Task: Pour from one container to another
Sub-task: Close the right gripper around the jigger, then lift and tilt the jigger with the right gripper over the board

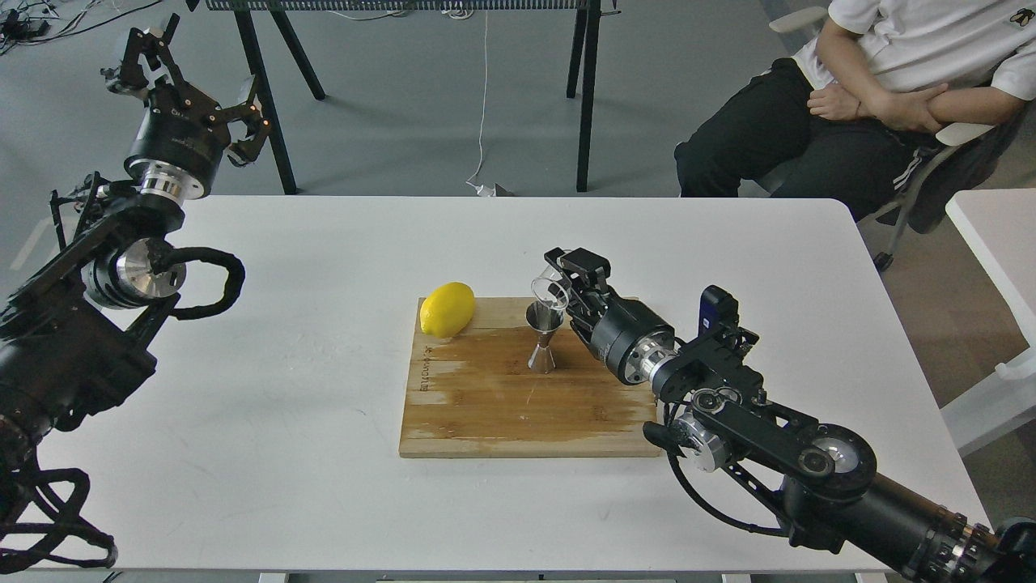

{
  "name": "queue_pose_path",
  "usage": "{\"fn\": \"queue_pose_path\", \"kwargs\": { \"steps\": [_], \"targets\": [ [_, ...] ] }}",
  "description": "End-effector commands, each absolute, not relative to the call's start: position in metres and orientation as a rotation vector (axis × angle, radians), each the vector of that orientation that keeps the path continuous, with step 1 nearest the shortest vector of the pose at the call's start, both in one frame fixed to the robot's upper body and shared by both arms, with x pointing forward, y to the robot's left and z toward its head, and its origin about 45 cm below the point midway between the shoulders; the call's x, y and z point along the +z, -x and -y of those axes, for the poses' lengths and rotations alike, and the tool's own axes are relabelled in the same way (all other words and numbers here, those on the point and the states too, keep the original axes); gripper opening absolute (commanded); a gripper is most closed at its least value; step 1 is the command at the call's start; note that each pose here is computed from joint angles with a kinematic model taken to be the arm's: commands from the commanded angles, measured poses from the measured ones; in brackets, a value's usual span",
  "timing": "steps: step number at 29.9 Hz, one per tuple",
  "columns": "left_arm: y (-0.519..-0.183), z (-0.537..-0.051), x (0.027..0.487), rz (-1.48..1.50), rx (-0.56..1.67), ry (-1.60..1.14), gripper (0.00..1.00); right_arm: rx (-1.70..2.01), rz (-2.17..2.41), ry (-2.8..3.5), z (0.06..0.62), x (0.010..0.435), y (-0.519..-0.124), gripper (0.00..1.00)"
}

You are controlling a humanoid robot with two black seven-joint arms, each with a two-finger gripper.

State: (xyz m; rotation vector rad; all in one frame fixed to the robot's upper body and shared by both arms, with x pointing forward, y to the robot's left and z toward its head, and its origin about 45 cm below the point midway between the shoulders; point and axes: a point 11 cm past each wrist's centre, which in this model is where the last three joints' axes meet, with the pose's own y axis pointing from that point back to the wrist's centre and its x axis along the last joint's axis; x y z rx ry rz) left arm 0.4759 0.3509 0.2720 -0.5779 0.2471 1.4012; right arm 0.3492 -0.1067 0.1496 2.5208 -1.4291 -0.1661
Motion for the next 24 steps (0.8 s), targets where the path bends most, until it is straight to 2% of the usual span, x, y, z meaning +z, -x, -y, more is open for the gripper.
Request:
{"fn": "queue_pose_path", "kwargs": {
  "steps": [1, 24],
  "targets": [
    [-0.4759, -0.3514, 0.2718, -0.246, 1.404, 0.577, 1.0, -0.155, 1.44, -2.53, 0.1061, 0.151, -0.3495, 0.32],
    [-0.476, -0.3509, 0.2718, -0.247, 1.404, 0.579, 1.0, 0.063, 1.396, -2.498, 0.1057, 0.1455, -0.3493, 0.32]
  ]
}}
